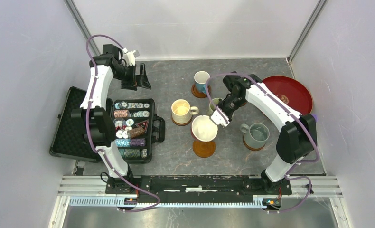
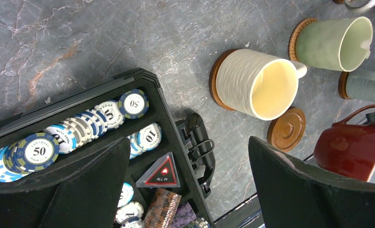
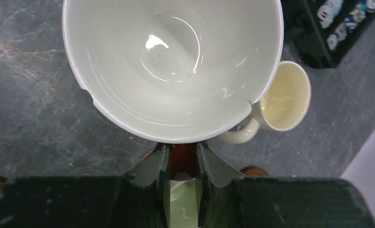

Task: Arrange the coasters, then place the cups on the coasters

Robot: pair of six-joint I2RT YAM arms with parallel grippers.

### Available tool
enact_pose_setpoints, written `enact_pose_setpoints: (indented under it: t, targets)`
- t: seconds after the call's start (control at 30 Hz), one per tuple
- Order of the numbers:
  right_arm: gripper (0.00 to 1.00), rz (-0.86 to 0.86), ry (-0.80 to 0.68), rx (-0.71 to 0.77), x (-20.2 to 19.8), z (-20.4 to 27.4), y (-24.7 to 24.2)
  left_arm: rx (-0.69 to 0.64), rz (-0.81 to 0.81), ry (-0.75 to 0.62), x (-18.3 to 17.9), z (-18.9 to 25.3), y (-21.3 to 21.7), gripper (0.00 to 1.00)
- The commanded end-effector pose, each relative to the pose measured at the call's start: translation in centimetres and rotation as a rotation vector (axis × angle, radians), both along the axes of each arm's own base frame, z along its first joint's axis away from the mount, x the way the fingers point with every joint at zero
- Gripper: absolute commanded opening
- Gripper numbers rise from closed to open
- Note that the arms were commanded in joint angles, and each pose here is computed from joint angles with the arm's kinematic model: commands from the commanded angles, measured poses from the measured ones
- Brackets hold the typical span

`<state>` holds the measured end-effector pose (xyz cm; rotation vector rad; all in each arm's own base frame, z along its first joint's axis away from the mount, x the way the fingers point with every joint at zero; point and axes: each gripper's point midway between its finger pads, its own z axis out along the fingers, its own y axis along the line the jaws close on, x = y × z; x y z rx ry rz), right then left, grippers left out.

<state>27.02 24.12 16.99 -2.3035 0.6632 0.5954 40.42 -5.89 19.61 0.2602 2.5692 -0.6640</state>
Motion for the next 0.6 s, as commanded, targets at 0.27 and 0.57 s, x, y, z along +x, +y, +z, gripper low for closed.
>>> enact_pose_setpoints:
  t: [0.27,0.57]
  targets:
    - [0.0,0.118,-0.048,-0.11,-2.7,-1.4,1.1,-0.022,-0.019,-0.055,-0.3,2.0,-0.6,1.0]
    - [0.0,0.101,0.021,-0.17,-2.5,-3.7,1.3,-0.033,-0.017,-0.051,0.4,1.9,-0.7,1.0]
